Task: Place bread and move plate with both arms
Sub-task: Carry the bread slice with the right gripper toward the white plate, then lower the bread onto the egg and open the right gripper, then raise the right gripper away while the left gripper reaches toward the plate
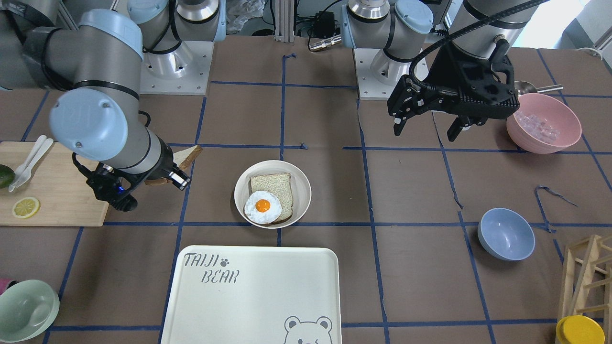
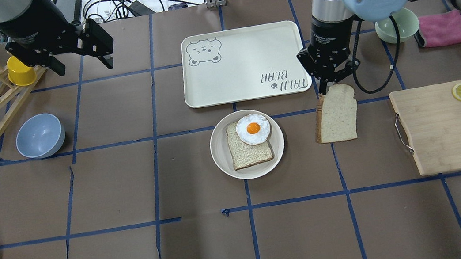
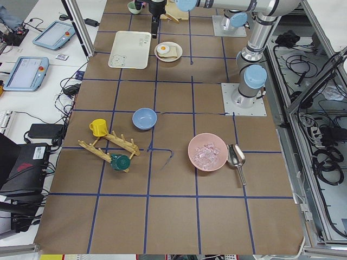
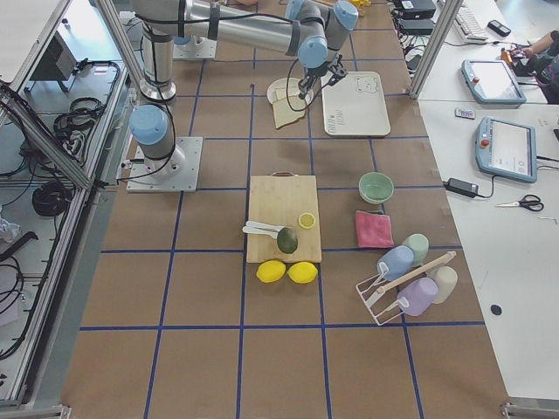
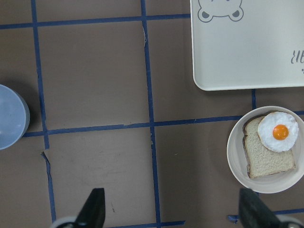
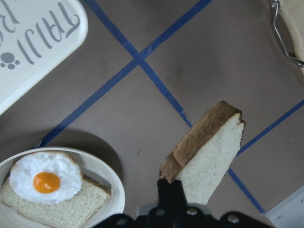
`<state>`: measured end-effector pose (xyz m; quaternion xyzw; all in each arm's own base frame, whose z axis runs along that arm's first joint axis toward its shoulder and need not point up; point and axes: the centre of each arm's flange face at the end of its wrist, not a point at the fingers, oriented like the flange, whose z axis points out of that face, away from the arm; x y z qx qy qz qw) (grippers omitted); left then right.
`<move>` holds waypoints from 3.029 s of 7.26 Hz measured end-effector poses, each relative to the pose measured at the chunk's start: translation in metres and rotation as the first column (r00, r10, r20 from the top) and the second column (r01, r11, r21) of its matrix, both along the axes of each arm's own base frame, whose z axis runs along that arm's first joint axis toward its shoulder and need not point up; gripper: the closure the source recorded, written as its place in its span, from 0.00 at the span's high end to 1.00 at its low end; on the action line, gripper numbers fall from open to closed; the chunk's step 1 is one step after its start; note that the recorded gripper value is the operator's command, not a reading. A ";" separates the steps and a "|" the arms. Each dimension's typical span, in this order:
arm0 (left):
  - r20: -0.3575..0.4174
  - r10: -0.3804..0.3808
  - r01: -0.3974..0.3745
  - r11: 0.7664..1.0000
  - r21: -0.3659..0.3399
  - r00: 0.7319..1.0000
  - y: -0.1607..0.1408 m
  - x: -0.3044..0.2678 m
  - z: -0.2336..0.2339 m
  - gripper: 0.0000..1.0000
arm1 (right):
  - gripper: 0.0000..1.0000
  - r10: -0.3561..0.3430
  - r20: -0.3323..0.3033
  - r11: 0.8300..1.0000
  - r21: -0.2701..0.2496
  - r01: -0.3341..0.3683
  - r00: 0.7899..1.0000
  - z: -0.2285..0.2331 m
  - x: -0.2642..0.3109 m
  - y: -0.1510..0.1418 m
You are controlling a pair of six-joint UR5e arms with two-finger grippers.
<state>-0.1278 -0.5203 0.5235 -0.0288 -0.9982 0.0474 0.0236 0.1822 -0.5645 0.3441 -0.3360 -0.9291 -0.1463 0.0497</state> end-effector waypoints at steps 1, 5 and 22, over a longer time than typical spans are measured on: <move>0.000 0.000 0.000 1.000 0.000 1.000 0.000 0.000 0.000 1.00 | 0.00 -0.017 0.007 1.000 -0.016 0.017 1.000 -0.002 0.030 0.000; 0.000 0.000 0.000 1.000 0.000 1.000 0.000 0.000 0.000 1.00 | 0.00 -0.067 0.026 0.996 -0.060 0.068 0.997 -0.020 0.113 -0.002; -0.036 0.047 -0.044 0.996 0.077 0.998 -0.009 -0.007 -0.053 1.00 | 1.00 0.547 0.089 0.806 -0.325 -0.495 0.832 0.076 0.030 -0.002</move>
